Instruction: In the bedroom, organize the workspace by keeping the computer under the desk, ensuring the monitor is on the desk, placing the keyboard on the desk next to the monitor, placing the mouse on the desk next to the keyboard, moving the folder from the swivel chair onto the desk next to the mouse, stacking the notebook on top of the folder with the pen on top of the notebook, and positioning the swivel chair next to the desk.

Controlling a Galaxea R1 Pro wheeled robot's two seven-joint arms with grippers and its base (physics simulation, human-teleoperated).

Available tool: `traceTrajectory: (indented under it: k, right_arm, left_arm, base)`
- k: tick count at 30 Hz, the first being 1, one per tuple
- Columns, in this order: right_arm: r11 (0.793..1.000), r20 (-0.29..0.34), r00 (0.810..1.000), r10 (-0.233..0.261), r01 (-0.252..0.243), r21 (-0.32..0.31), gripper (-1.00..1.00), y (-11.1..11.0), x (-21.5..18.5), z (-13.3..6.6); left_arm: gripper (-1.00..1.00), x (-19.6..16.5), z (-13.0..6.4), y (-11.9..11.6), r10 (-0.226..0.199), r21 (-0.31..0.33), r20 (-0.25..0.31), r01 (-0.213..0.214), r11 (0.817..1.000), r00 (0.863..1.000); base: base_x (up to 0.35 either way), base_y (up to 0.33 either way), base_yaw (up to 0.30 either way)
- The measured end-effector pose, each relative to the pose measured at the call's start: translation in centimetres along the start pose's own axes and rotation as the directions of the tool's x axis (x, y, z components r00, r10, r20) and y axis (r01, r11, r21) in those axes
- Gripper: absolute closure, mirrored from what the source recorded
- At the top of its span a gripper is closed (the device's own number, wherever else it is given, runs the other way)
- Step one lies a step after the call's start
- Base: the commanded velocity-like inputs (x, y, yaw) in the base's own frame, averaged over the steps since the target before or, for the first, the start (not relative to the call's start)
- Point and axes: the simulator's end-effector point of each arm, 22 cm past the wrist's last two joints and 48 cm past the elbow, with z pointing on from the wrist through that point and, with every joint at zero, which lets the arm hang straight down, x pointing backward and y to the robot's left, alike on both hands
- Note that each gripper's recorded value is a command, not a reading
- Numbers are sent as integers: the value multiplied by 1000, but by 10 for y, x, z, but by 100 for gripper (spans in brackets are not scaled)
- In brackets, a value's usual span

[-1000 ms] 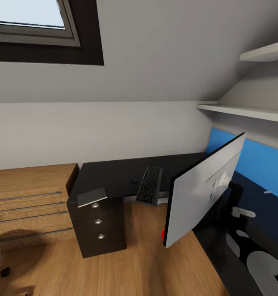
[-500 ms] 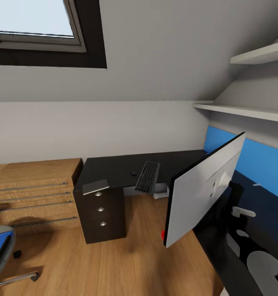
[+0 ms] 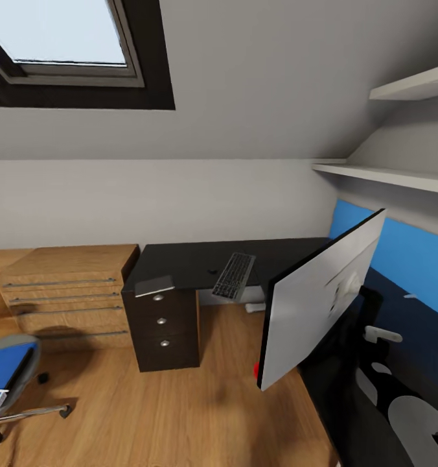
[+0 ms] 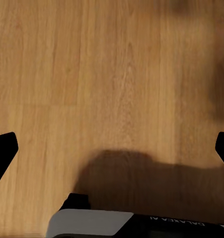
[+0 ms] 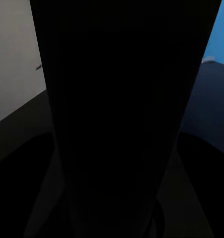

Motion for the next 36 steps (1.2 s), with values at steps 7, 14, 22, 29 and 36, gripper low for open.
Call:
traceTrajectory:
  k: [7,14,22,29,36]
  right_arm:
    - [1000,0,1000,0,0,0,100,0,0,0]
    - [1000,-1,1000,0,0,0,100,0,0,0]
    - [1000,-1,1000,-4,4,-3,100,1,1,0]
    - [1000,-1,1000,0,0,0,100,0,1,0]
    - [1000,0,1000,2,-2,1,100,0,0,0]
  left_arm:
    - [-100,0,0,0,0,0,0,0,1000,1000]
    - [-100,1,0,0,0,0,-2,0,1000,1000]
    - [-100,3,1,0,2,-1,-6,-2,1000,1000]
    - [-100,4,1,0,4,-1,-9,-4,1000,1000]
    - [-100,4,1,0,4,-1,-10,-4,1000,1000]
  base:
    - [-29,-12,197]
    - [-282,-11,198]
    - [-301,-160,169]
    - [-291,-178,11]
    - [-294,-166,0]
